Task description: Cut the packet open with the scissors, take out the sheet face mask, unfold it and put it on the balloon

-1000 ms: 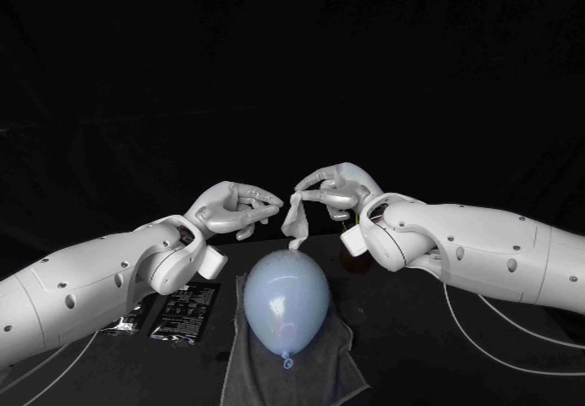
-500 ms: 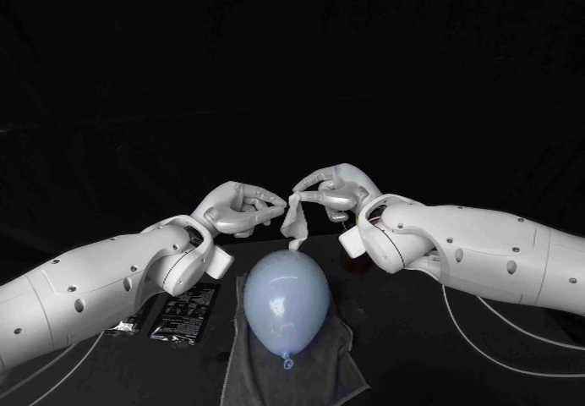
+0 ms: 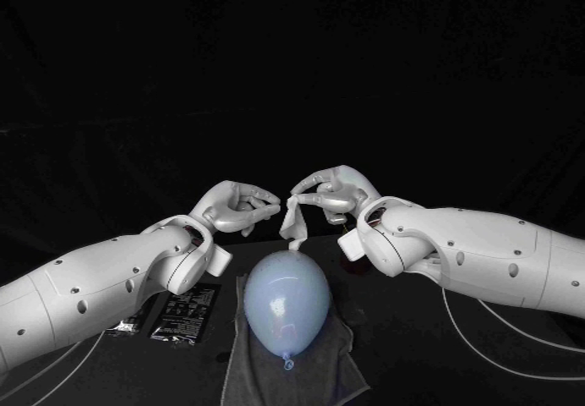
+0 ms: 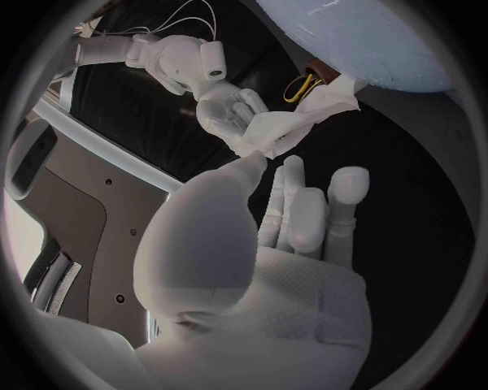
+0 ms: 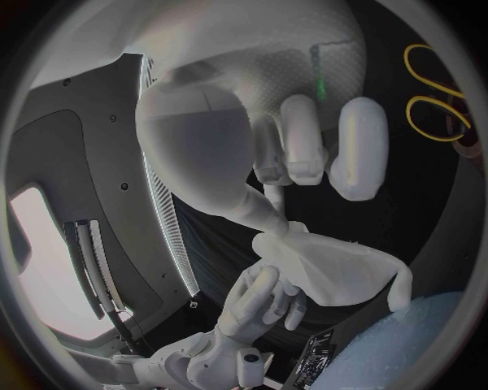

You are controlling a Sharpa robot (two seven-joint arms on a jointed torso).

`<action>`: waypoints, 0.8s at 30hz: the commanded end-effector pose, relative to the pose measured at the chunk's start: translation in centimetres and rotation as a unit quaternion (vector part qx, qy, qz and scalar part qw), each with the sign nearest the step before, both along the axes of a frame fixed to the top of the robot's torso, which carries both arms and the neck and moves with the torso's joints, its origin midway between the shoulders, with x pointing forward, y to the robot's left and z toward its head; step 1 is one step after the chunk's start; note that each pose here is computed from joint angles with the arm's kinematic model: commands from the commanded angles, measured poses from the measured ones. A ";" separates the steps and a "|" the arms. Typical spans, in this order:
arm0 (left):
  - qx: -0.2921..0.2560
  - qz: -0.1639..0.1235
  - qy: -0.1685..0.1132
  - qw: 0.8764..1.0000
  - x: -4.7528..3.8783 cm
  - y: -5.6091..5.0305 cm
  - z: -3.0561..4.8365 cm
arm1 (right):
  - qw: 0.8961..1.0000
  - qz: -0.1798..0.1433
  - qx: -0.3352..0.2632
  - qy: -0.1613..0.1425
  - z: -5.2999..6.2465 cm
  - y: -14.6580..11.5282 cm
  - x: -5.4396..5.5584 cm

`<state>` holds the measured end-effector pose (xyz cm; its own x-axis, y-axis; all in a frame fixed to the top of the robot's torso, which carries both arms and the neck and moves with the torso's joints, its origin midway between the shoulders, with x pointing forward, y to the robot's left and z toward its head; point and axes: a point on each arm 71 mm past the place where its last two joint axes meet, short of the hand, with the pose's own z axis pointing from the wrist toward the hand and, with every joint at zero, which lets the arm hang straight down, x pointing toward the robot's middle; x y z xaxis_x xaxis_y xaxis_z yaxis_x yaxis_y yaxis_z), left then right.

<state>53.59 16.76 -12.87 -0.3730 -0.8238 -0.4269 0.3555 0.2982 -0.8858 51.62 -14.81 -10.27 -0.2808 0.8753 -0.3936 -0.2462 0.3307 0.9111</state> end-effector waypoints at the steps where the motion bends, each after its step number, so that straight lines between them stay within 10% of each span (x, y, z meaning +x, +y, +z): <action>1: 0.022 0.013 0.007 1.000 0.10 -0.1 -0.18 | 1.000 0.009 0.005 -0.007 0.1 0.2 -0.1; 24: 0.059 -0.057 0.045 0.996 -0.40 -1.5 -0.93 | 1.000 0.015 0.009 -0.006 0.1 0.6 -0.2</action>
<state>53.37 15.68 -13.71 -0.4617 -0.7464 -0.4793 0.3126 0.3687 -0.8754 51.51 -14.49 -10.26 -0.2887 0.8776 -0.3828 -0.2526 0.3159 0.9146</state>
